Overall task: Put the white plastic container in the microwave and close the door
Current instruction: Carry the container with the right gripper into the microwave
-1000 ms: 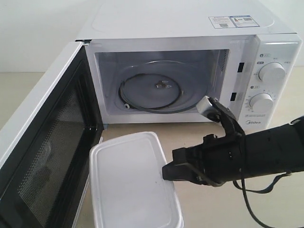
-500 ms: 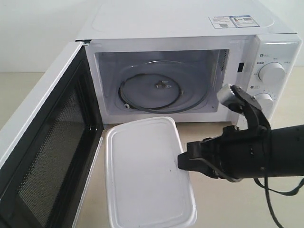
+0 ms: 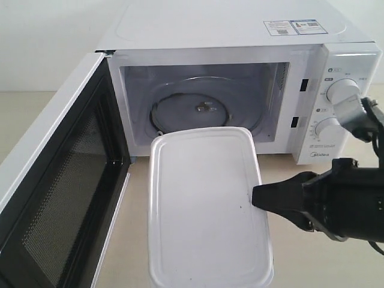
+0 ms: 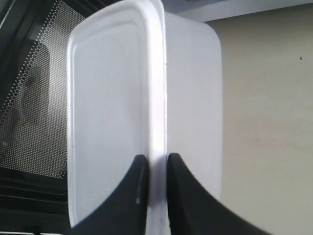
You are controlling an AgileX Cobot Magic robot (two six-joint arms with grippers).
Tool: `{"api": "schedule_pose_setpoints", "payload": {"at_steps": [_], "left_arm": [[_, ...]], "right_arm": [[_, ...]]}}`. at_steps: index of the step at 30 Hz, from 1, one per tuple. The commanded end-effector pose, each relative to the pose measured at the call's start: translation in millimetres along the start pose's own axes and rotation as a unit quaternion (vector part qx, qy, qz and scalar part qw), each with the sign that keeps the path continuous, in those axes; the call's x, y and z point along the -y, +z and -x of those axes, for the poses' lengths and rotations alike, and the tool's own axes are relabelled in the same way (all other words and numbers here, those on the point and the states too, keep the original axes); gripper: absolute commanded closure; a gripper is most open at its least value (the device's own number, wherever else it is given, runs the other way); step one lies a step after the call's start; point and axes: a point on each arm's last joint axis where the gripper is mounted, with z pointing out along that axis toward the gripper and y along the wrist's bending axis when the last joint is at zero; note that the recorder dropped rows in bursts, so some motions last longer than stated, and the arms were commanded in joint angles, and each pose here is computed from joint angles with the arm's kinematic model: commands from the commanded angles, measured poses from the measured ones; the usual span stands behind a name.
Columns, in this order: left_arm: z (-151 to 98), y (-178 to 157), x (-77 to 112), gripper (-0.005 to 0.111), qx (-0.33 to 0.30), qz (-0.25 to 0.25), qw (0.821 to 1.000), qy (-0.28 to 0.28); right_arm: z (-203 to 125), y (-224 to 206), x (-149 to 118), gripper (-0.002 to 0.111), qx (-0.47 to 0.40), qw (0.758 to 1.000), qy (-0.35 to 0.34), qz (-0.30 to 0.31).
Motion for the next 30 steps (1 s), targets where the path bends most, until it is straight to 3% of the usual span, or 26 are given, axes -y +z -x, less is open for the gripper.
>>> {"api": "schedule_pose_setpoints", "payload": {"at_steps": [1,13,24,28,30], "left_arm": [[-1,0,-0.1,0.103,0.0,0.001,1.0,0.002],[-1,0,-0.1,0.103,0.0,0.001,1.0,0.002],[-1,0,-0.1,0.103,0.0,0.001,1.0,0.002],[-1,0,-0.1,0.103,0.0,0.001,1.0,0.002],[-1,0,-0.1,0.103,0.0,0.001,1.0,0.002]], "right_arm": [[0,-5,-4,0.108,0.01,1.0,0.008,0.011],[1,-5,-3,0.108,0.014,1.0,0.023,0.002],[-8,3,-9,0.108,0.023,0.993,0.085,-0.084],[-9,3,-9,0.108,0.066,0.985,0.1,-0.126],[-10,5,-17,0.108,0.087,0.985,0.094,-0.112]]}}
